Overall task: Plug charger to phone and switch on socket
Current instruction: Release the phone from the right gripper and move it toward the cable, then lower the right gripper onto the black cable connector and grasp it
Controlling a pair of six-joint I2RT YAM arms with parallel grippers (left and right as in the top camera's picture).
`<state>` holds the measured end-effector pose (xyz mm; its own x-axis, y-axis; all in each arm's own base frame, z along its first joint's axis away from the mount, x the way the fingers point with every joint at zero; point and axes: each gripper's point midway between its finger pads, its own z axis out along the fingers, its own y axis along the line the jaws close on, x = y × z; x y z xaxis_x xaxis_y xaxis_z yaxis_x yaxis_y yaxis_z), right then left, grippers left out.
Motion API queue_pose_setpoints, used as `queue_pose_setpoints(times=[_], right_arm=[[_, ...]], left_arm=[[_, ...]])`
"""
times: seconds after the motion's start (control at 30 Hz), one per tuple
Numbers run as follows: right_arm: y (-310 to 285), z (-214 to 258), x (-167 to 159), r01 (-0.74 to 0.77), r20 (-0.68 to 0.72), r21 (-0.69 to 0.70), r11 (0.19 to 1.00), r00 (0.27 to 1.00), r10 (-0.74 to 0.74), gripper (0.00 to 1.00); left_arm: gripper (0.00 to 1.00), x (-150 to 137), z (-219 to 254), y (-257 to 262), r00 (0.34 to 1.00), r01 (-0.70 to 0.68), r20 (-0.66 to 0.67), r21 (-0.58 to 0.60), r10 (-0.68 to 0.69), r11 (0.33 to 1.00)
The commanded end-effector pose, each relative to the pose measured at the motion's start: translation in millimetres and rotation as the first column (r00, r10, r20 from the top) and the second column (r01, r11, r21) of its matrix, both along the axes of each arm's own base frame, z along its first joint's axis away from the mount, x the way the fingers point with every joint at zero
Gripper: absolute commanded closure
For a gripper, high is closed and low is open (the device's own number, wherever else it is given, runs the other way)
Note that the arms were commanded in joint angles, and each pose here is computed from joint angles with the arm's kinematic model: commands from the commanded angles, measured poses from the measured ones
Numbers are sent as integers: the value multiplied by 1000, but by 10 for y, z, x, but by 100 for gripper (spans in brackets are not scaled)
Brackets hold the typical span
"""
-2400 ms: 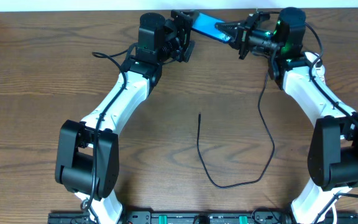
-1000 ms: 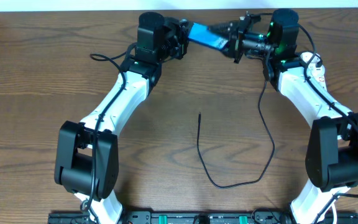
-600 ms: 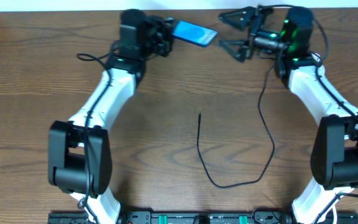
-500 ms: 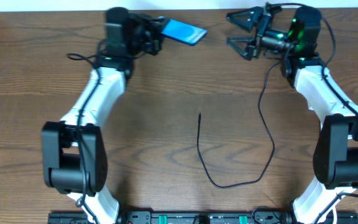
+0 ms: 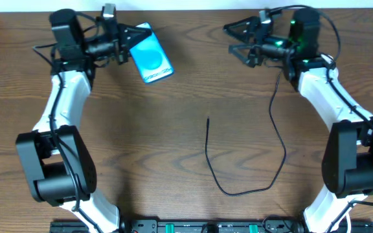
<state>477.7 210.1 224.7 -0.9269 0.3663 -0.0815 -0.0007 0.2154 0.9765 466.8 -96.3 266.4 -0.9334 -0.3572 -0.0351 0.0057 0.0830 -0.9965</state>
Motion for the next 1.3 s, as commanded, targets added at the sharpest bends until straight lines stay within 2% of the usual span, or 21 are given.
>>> queue_pose_setpoints(times=[0.0,0.1,0.27,0.33,0.47,0.5,0.57,0.8,1.03,1.13,1.27], right_arm=[[143,21,87,73,32,-71,995,997,-71,4],[285,-192,38,102,-13,-153,983,994,-105,4],[465,-759,-250,101,-109,-397,912,982,-156,5],[472,-1024,-431,89,-128,-536,839,974,-185,5],[549,-1199,-615,59,-44,-689,723,991,-123,5],[501,-1259,-669,73,-17,-759,646,991,-132,3],[415,-1315,-722,79,5,-821,566,991,-132,3],[245,-1528,-1137,-65,-137,-887,458,983,-124,7],[349,-1578,-1347,-125,-168,-901,416,983,-68,7],[368,-1654,-1446,-162,-199,-906,392,979,-55,17],[410,-1790,-1514,-194,-225,-910,366,974,-43,19]], left_arm=[[93,-254,216,105,988,123,96,-27,-120,992],[93,-241,216,177,989,107,101,-24,-104,994],[93,-223,216,284,992,83,102,-24,-80,996],[93,-215,216,336,992,72,104,-23,-69,997],[93,-208,216,388,986,61,156,-3,-60,998],[93,-211,203,390,984,61,165,1,-61,998],[93,-214,191,389,986,61,157,-1,-60,998],[93,-214,191,391,983,61,173,5,-61,998],[93,-214,191,391,982,61,180,8,-61,998],[93,-214,190,391,982,61,181,8,-62,998],[93,-214,188,391,982,61,180,8,-61,998]])
